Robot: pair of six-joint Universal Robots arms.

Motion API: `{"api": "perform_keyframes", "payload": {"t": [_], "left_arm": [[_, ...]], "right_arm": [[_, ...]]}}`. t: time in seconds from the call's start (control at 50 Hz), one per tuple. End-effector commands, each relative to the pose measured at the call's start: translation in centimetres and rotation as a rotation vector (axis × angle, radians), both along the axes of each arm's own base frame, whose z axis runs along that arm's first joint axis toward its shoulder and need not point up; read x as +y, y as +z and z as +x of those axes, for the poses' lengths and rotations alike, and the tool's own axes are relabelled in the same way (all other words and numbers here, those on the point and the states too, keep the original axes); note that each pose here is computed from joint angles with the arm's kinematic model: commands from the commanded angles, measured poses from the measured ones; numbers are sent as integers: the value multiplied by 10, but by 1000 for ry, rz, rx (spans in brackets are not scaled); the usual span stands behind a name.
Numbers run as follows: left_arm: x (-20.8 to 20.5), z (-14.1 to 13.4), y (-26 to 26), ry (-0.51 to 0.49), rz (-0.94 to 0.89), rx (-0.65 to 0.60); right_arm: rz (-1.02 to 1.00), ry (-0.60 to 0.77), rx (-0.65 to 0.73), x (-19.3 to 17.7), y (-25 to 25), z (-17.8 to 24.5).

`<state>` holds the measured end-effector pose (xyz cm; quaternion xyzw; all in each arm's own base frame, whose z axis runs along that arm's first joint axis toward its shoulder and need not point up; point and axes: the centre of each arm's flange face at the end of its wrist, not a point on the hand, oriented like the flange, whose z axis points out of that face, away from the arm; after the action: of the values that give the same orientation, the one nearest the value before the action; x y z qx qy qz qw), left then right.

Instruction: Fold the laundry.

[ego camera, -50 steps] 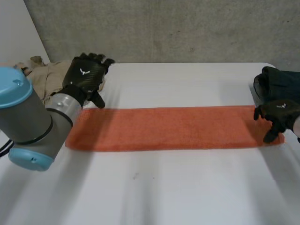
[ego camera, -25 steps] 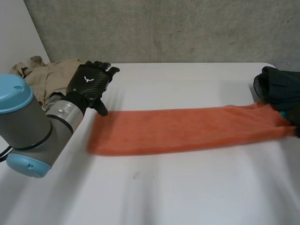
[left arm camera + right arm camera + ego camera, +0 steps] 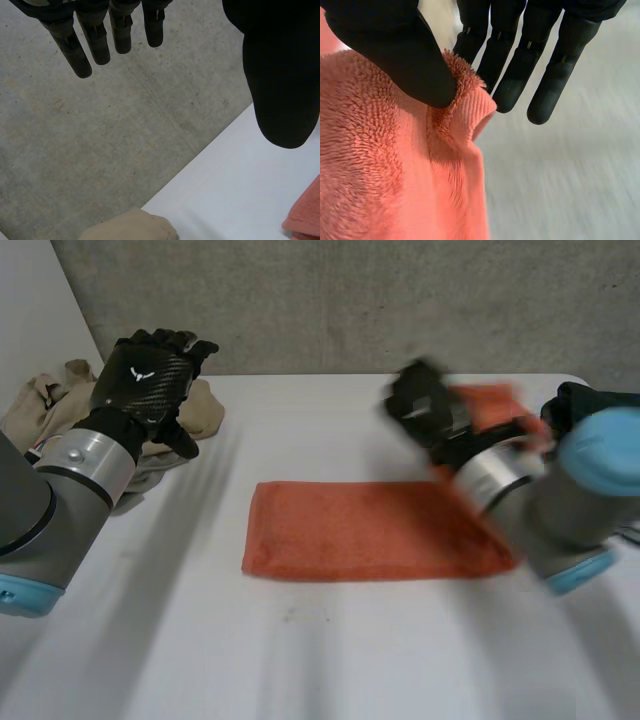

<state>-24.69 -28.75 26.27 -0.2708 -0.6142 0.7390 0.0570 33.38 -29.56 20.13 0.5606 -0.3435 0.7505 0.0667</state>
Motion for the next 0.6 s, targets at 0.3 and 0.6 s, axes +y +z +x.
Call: {"api": "perform_keyframes", "payload": {"t": [0.3,0.6], "left_arm": [[4,-6,-7,-25,28,18],[10,-19,-20,-65,59,7]], "right_arm": [[403,-79,-42,51,-37,21],[687,-529,-4,3,-74,-87]]}}
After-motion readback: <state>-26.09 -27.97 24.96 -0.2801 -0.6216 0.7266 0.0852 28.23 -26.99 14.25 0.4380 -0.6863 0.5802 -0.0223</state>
